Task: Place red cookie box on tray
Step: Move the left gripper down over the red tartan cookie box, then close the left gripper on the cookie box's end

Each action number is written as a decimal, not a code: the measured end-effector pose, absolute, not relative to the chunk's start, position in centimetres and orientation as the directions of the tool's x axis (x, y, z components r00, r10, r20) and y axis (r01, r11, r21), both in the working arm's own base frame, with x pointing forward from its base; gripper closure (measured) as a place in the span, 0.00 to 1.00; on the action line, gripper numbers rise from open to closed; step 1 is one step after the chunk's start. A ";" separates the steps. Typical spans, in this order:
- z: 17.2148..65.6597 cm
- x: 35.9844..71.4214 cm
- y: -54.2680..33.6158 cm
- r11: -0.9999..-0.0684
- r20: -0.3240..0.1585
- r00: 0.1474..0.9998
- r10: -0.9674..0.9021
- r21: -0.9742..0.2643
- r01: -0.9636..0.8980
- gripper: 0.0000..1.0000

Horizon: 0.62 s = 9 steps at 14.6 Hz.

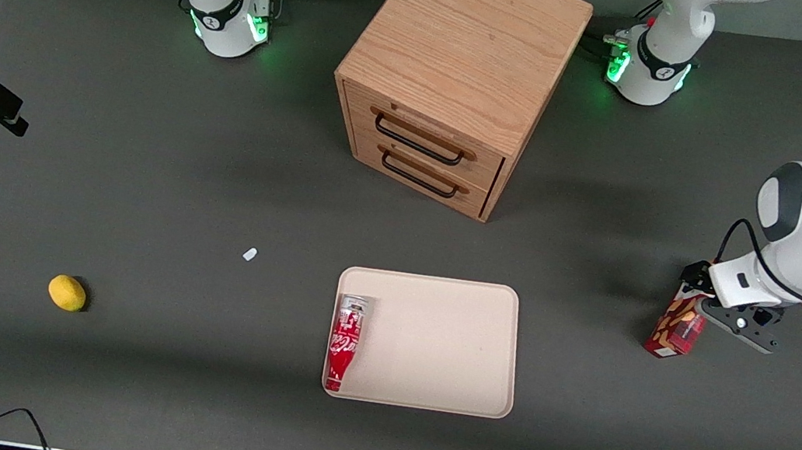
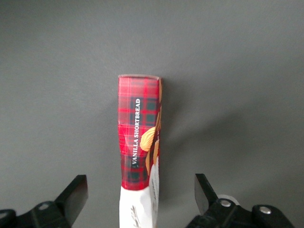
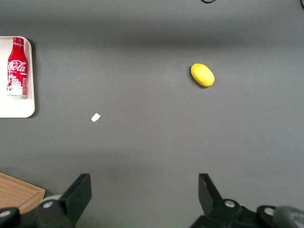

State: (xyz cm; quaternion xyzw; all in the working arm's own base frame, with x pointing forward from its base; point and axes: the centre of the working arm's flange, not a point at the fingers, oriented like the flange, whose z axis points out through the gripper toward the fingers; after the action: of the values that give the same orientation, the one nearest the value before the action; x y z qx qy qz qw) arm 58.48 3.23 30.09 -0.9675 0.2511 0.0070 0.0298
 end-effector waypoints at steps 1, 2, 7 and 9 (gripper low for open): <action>28.8 58.2 3.5 -0.869 -0.031 0.870 -0.492 -0.051 -0.493 0.00; 27.6 58.0 3.7 -0.866 -0.033 0.868 -0.496 -0.048 -0.497 0.00; 23.5 58.0 4.2 -0.868 -0.022 0.869 -0.495 -0.048 -0.495 0.00; 22.6 57.9 4.4 -0.869 -0.028 0.870 -0.492 -0.044 -0.493 0.05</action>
State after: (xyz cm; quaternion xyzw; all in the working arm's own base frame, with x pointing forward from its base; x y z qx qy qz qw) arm 57.93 4.43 22.57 -0.9667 0.2546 0.0078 0.0250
